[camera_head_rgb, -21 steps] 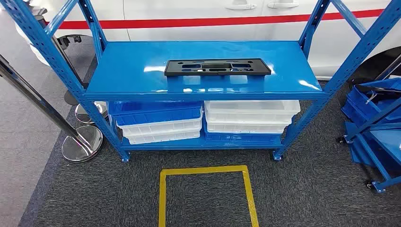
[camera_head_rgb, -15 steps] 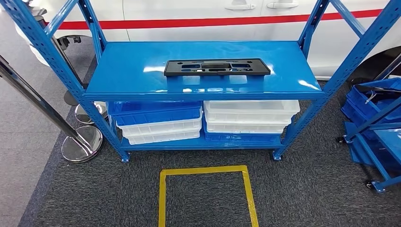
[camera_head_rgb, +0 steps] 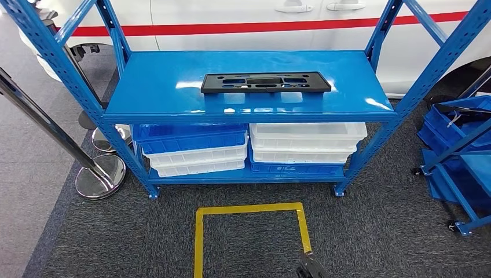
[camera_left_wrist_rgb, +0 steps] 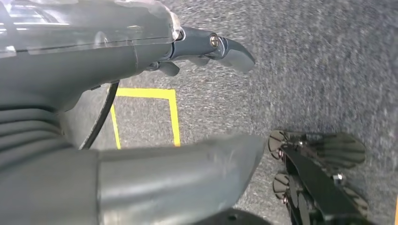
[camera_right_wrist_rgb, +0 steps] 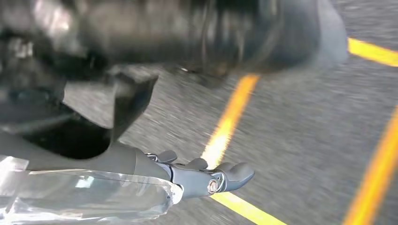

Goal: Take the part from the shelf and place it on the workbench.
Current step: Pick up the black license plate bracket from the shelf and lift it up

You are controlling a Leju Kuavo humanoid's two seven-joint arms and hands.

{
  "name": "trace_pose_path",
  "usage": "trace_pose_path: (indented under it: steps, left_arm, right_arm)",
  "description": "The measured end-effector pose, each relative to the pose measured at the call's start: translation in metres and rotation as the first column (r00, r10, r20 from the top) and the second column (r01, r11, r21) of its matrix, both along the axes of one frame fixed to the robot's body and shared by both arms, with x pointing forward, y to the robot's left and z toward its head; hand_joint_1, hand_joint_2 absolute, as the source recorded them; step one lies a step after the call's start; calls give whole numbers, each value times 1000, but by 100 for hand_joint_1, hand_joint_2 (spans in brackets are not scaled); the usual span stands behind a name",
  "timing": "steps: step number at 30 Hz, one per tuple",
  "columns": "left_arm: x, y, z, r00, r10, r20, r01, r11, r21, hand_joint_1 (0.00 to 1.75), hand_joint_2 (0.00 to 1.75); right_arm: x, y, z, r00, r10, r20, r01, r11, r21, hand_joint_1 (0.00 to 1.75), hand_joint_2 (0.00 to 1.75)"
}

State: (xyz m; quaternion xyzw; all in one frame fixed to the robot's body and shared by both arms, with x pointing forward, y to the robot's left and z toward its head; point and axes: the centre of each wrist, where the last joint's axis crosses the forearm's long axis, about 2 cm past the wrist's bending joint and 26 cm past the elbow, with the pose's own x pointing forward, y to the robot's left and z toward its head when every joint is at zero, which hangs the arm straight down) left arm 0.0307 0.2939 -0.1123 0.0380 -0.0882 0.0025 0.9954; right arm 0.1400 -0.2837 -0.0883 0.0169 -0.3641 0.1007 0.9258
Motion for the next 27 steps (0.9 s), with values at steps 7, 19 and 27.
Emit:
trace_pose_path:
  steps: [7,19,27]
  left_arm:
    - [2,-9,0,992,-92,84,96,995,-41,0,0]
    - [9,-12,1,993,-73,97,77,996,-34,0,0]
    - [10,-11,1,997,-38,62,40,999,-18,0,0]
  right_arm:
    - [40,-10,14,975,28,219,-21,999,-36,0,0]
    - [176,0,114,758,249,603,-162,967,-195,0,0]
    - [234,35,193,573,406,712,-235,914,-332,0,0]
